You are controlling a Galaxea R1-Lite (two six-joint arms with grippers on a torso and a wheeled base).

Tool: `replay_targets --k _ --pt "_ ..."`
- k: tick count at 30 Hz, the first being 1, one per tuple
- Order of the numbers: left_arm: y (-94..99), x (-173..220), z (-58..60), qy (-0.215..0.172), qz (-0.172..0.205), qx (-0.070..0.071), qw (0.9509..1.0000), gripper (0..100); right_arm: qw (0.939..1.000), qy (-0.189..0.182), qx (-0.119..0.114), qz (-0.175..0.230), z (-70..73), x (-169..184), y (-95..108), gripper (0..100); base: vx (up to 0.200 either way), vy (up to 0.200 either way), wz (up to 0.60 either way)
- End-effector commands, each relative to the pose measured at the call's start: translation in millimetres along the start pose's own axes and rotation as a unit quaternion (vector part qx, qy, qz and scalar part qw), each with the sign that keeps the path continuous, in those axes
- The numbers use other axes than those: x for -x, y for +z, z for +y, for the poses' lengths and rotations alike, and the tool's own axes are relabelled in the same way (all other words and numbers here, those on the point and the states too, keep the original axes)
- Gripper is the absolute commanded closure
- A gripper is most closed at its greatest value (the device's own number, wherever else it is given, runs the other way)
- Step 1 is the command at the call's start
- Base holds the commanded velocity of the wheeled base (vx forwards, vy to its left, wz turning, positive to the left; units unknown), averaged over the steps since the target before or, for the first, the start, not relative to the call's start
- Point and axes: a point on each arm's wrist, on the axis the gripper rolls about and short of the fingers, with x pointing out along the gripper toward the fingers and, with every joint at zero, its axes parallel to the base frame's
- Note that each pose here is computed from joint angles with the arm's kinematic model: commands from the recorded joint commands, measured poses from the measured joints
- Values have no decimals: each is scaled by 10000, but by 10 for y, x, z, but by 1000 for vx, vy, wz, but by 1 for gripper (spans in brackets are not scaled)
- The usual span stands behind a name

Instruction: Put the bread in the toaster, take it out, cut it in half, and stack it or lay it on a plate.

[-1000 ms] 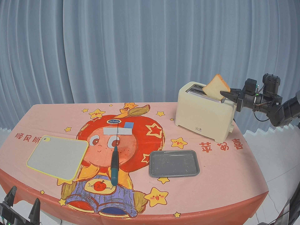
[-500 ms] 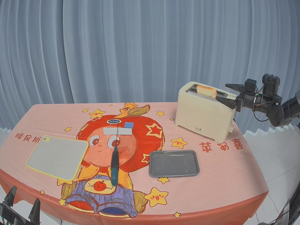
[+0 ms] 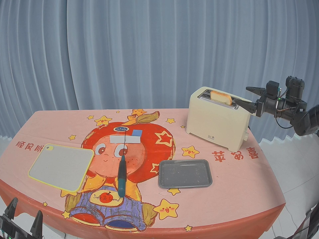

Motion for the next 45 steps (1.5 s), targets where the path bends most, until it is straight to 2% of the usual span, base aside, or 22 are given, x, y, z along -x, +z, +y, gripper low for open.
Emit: replay_targets --k 1,4,7,12,14,15,20,26,31,32,37,38,45 --pt "-49 -13 0 -4 88 0 10000 0 9999 -105 -92 20 222 348 98 0 0 0 0" --pt "-49 -13 0 -4 88 0 10000 0 9995 -103 -285 66 336 488 92 0 0 0 0" --pt "-49 -13 0 -4 88 0 10000 0 9980 -74 -625 61 539 701 119 0 0 0 0" --pt "-49 -13 0 -4 88 0 10000 0 9955 -34 -937 133 745 918 65 0 0 0 0" --pt "-49 -13 0 -4 88 0 10000 0 9951 -37 -970 163 780 959 42 0 0 0 0" --pt "-49 -13 0 -4 88 0 10000 0 9943 -51 -1037 221 881 1086 -12 0 0 0 0" --pt "-49 -13 0 4 88 1 10000 0 9931 -36 -1127 320 1074 1288 -118 0 0 0 0" --pt "-49 -13 -1 -12 88 1 10000 0 9886 23 -1357 648 1239 1416 -350 0 0 0 0" --pt "-49 -13 -1 -19 88 1 10000 0 9887 80 -1340 664 1285 1440 -368 0 0 0 0" --pt "-49 -13 -1 -19 88 1 10000 0 9872 77 -1412 740 1306 1459 -417 0 0 0 0" --pt "-49 -13 -1 -4 88 1 10000 0 9863 59 -1472 741 1297 1466 -424 0 0 0 0" --pt "-49 -13 -1 -12 88 1 10000 0 9862 58 -1481 739 1300 1473 -424 100 0 0 0" --pt "-49 -13 -1 -12 88 1 10000 0 9858 6 -1499 755 1290 1467 -428 100 0 0 0"
